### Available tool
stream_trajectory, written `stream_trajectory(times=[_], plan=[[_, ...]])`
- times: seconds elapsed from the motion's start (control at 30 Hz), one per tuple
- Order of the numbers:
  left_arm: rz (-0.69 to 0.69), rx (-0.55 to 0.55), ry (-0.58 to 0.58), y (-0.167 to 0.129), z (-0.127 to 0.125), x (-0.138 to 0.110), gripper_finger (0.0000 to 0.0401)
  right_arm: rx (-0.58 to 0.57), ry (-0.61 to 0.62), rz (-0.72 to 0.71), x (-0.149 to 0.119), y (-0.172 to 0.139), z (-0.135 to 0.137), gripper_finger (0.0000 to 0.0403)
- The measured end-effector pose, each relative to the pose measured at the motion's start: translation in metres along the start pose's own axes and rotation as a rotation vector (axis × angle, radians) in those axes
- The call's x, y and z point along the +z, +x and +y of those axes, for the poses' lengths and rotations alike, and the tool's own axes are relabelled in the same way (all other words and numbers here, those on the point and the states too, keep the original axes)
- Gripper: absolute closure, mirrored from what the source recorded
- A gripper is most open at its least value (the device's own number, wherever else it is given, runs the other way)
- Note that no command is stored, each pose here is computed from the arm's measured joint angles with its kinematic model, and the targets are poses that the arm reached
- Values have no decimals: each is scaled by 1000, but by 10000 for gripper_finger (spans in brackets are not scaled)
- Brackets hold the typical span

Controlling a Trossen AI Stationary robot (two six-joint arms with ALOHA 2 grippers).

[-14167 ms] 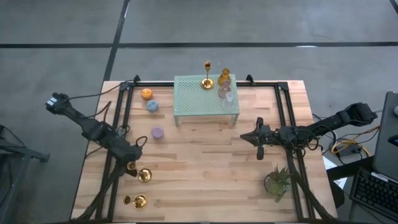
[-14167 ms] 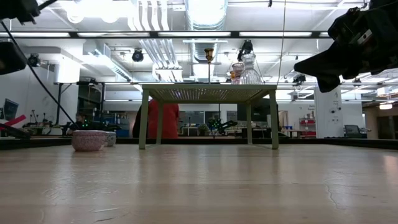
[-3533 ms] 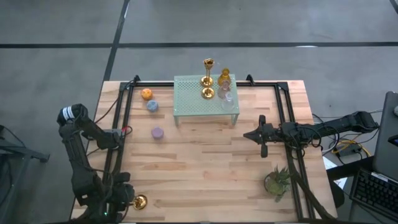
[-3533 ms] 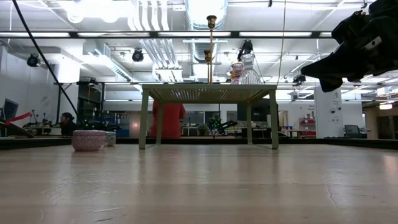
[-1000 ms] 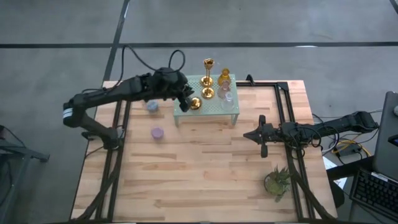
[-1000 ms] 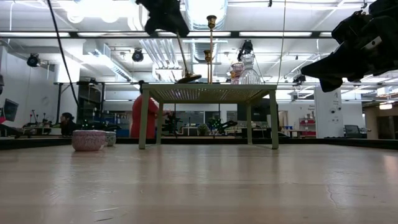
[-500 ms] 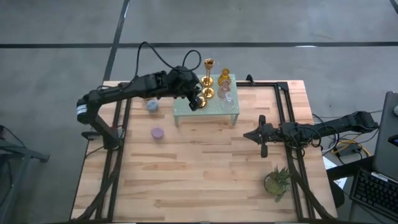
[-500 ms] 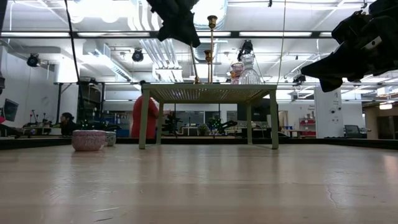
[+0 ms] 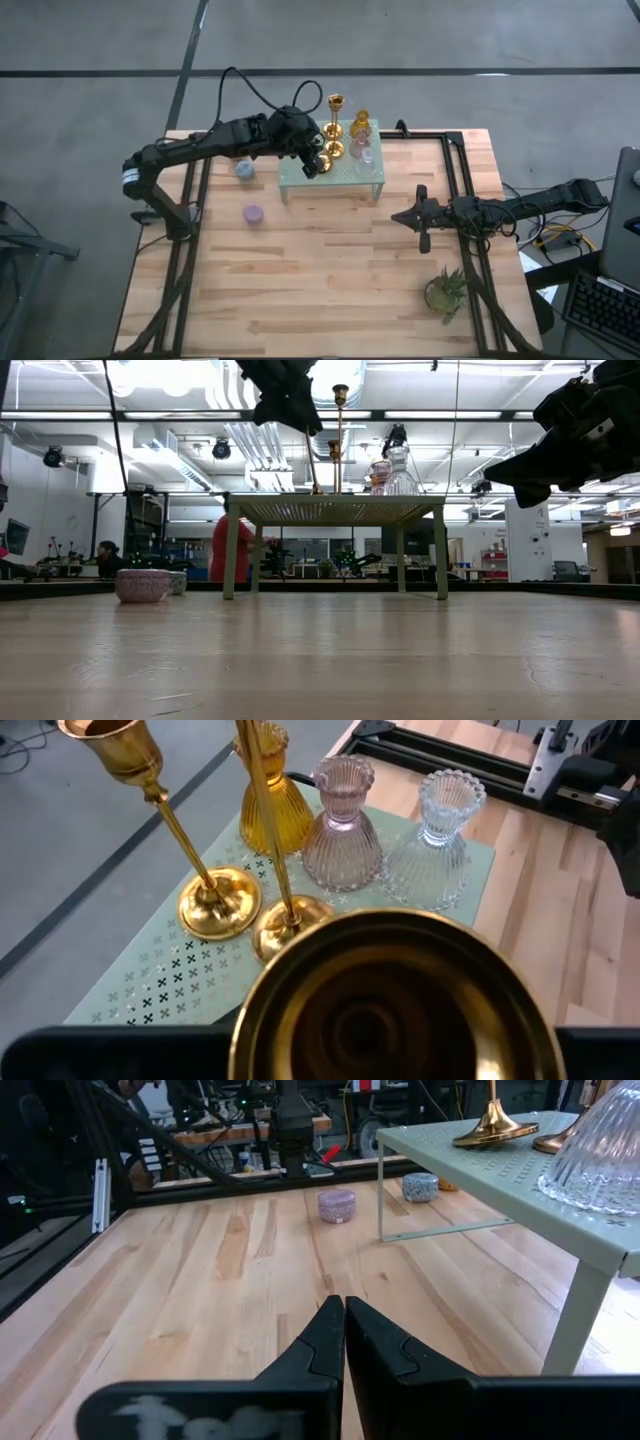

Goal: Pick & Place candle stick holders
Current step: Put the gold candle holder on the shelf

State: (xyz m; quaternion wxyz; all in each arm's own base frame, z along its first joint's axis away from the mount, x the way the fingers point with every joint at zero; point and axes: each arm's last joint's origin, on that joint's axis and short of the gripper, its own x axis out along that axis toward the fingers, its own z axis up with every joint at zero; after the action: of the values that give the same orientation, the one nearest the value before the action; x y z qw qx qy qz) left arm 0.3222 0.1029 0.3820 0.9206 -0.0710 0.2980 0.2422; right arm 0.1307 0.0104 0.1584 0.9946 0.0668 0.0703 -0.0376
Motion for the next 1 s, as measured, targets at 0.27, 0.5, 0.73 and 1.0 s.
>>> stream_trajectory(times=[0.27,0.5,0.73,1.0], plan=[[-29,-7,4,-2,0,4,233,0,0,0,0,0,0,394],[-36,-9,3,-7,0,9,211,0,0,0,0,0,0,394],[39,-1,55,-8,1,1,211,0,0,0,0,0,0,394],[51,-1,54,-6,0,-1,214,0,0,0,0,0,0,394]])
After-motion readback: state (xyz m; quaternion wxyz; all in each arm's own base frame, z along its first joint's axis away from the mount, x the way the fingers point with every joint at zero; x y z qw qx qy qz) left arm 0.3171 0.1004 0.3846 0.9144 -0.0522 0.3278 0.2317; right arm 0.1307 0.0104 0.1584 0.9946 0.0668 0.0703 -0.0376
